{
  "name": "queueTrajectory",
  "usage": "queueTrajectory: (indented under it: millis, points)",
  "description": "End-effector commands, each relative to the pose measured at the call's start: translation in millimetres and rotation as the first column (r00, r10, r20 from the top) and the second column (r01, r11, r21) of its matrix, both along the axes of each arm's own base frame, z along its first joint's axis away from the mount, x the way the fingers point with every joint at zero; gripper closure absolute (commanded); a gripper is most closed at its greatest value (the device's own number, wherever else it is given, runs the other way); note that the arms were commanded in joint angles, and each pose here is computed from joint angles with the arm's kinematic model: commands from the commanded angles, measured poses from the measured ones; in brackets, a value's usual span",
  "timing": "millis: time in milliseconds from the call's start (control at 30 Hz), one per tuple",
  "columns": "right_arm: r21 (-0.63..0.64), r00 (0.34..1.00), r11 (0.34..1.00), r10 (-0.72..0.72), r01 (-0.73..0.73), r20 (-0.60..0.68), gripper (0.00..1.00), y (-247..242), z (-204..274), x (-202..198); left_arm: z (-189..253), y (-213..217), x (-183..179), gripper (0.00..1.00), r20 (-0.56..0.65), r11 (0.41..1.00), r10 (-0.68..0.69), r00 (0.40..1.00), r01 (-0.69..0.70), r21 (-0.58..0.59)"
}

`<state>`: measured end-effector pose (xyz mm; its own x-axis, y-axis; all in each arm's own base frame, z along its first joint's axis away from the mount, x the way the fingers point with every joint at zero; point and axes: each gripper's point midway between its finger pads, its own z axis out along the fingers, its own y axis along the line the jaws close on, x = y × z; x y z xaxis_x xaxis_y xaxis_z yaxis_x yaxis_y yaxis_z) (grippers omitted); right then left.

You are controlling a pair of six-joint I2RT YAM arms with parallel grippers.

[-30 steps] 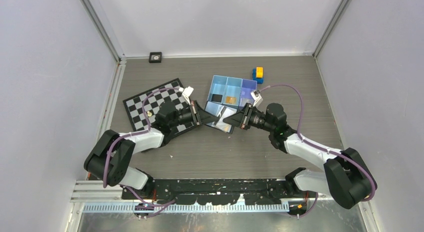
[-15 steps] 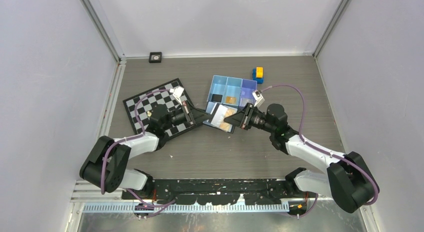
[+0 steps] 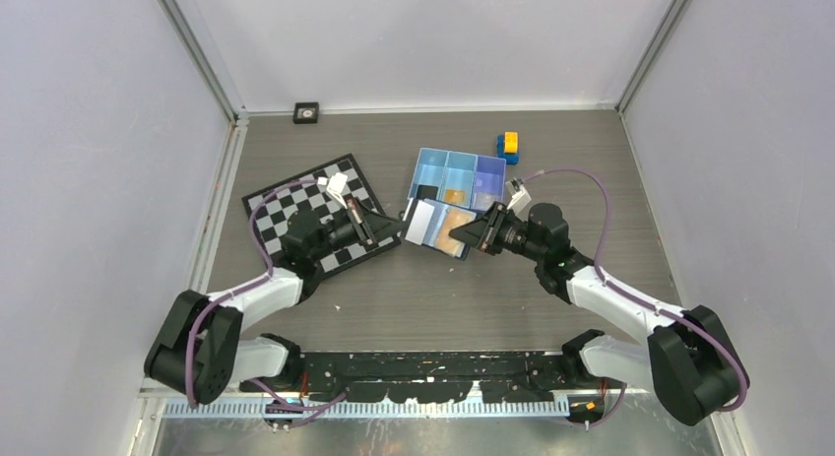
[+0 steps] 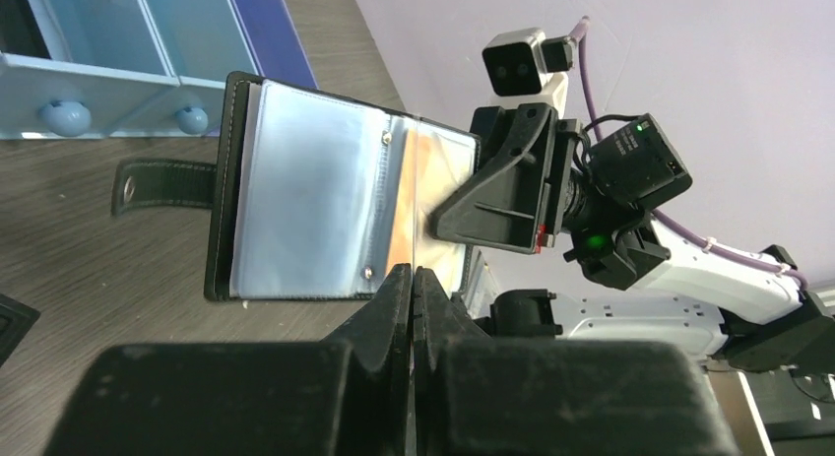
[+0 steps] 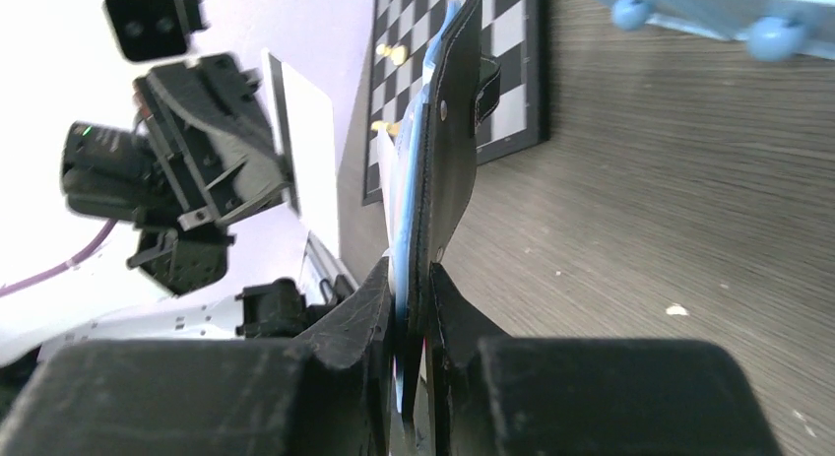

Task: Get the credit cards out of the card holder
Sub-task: Remove the credit card from the card holder, then place the credit card in the storage box.

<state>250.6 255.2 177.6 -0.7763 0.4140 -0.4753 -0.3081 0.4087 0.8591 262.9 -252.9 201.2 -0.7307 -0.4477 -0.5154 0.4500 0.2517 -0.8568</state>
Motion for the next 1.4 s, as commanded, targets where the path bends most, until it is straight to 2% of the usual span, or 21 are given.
queueTrajectory:
  millis: [0,233,400,567,700,833,900,1000,1367]
  points:
    - [-0.046,0.991,0.991,-0.119,0.122,0.053,1.00,-20.9,11.5,15.6,5.5,11.8,4.0,1.00,0.068,0.995,0.077,0.995,-0.081,0.058]
    - [-0.179,0.951,0.934,-0.303,0.311,0.066,1.00,-59.3,10.0,24.6,3.5,12.1,6.8,1.00,0.107,0.986,0.097,0.990,-0.110,0.125]
    - [-0.244,0.913,0.881,-0.404,0.407,0.062,1.00,-82.5,13.7,23.6,5.1,-0.8,23.7,1.00,0.100,0.980,0.092,0.991,-0.108,0.169]
    - [-0.282,0.836,0.788,-0.534,0.547,0.129,1.00,-118.2,31.1,20.6,0.4,-17.9,43.7,1.00,0.070,0.977,0.092,0.993,-0.103,0.187]
    - [-0.231,0.723,0.685,-0.649,0.691,0.236,1.00,-157.9,61.4,8.3,-9.9,-34.6,53.8,1.00,0.048,0.972,0.088,0.995,-0.096,0.215]
    - [-0.175,0.568,0.541,-0.772,0.823,0.285,1.00,-202.0,78.1,-8.1,-16.5,-63.3,64.7,1.00,0.027,0.969,0.069,0.997,-0.073,0.236]
    - [-0.149,0.531,0.510,-0.795,0.847,0.293,0.99,-211.3,81.9,-13.3,-20.1,-79.1,68.8,1.00,0.025,0.963,0.067,0.997,-0.071,0.260]
    - [-0.132,0.517,0.502,-0.805,0.855,0.290,1.00,-214.0,84.0,-14.9,-25.4,-101.3,76.6,1.00,0.003,0.961,0.063,0.998,-0.061,0.269]
    - [-0.124,0.553,0.540,-0.789,0.832,0.267,0.99,-204.0,80.3,-12.7,-54.0,-141.1,122.2,1.00,-0.080,0.965,0.097,0.992,-0.074,0.251]
